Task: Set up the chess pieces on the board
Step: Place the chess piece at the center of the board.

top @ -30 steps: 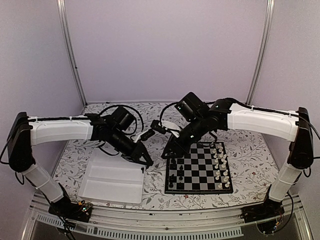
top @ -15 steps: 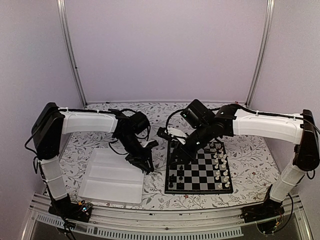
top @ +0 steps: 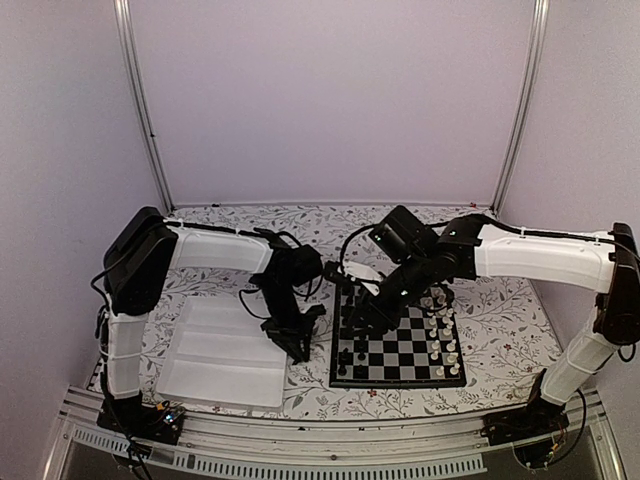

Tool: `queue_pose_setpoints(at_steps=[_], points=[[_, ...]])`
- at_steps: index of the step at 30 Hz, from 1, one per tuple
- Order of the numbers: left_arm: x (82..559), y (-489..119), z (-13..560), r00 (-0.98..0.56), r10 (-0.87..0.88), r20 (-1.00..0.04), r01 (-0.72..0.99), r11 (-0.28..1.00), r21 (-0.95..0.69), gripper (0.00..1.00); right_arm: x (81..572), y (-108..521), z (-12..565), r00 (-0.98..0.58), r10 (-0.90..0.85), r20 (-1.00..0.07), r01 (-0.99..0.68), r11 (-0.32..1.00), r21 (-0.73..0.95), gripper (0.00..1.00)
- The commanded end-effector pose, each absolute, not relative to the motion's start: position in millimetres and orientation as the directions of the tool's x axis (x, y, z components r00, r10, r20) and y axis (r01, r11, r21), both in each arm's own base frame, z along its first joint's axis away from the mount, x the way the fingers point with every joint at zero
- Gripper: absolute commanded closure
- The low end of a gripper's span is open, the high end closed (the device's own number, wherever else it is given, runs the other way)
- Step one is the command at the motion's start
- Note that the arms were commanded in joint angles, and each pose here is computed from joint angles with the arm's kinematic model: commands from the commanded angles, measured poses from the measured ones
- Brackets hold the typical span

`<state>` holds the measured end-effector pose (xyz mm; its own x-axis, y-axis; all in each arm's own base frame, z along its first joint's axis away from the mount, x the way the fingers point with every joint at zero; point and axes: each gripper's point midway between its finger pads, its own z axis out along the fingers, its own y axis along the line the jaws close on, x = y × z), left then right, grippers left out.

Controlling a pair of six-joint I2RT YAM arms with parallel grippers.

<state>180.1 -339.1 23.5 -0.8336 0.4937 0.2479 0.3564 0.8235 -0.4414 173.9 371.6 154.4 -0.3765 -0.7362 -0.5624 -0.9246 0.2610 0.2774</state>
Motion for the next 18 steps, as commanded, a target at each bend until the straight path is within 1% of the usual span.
queue_pose_setpoints(at_steps=[1,5,9,15,18], points=[[184.2,-338.0,22.6,-0.824,0.516,0.235,0.4,0.822,-0.406,0.81,174.6,369.7,163.7,-0.368,-0.715,-0.594,-0.929,0.262,0.26,0.65],[186.3,-341.5,21.3,-0.817,0.538,0.206,0.427,0.806,-0.41,0.7,175.1,371.9,162.6,-0.37,-0.716,-0.592,-0.928,0.259,0.266,0.65],[192.4,-342.0,27.5,-0.816,0.56,0.145,0.473,0.791,-0.389,0.64,175.8,374.5,161.6,-0.367,-0.719,-0.59,-0.929,0.254,0.269,0.65],[197.6,-338.8,51.0,-0.815,0.579,0.004,0.537,0.759,-0.368,0.59,178.3,381.6,160.3,-0.361,-0.726,-0.586,-0.931,0.242,0.274,0.65],[193.0,-329.7,54.5,-0.816,0.577,-0.035,0.553,0.762,-0.338,0.59,180.1,386.0,161.7,-0.357,-0.725,-0.589,-0.932,0.235,0.276,0.65]])
